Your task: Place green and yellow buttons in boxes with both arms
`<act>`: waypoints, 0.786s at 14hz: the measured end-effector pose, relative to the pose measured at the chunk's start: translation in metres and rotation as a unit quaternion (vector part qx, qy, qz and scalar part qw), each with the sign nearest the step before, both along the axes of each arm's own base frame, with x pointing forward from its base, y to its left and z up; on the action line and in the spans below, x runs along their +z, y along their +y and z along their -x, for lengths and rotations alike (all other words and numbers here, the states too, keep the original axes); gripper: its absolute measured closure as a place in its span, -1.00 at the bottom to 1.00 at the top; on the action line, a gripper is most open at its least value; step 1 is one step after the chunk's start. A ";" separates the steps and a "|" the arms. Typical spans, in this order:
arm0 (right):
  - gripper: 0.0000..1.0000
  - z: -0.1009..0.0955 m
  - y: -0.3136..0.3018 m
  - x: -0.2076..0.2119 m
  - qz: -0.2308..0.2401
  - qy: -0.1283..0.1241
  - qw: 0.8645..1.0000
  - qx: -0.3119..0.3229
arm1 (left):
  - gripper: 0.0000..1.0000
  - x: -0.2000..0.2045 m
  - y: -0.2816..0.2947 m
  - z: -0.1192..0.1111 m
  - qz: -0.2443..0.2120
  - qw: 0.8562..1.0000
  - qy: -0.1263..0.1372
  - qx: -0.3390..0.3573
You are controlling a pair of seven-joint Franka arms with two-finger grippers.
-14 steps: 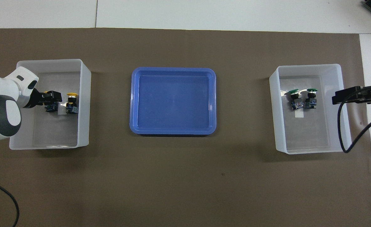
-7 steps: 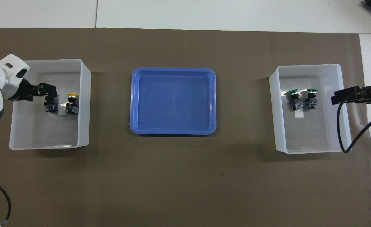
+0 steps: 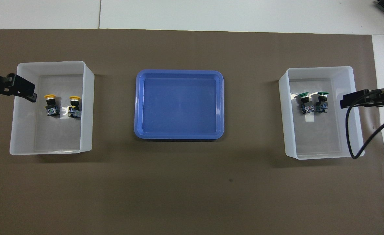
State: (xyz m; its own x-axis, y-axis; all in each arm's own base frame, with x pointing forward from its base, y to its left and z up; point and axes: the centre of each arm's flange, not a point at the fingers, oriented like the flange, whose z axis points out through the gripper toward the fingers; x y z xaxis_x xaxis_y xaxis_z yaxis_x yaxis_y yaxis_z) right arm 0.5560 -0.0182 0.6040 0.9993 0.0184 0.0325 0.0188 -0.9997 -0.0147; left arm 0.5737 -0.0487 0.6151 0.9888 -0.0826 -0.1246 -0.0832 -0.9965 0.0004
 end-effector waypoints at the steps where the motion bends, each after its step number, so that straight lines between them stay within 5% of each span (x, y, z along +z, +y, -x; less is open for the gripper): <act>1: -1.00 0.000 0.000 0.000 0.000 0.000 1.000 0.000 | -1.00 -0.011 -0.001 0.002 0.000 1.000 -0.005 -0.001; 4: -1.00 0.000 0.000 0.000 0.000 0.000 1.000 0.000 | -1.00 -0.045 0.003 0.006 0.002 1.000 -0.029 0.002; 11: -1.00 0.000 0.000 0.000 0.000 0.000 1.000 0.000 | -1.00 -0.015 0.017 0.014 0.005 0.997 -0.072 0.014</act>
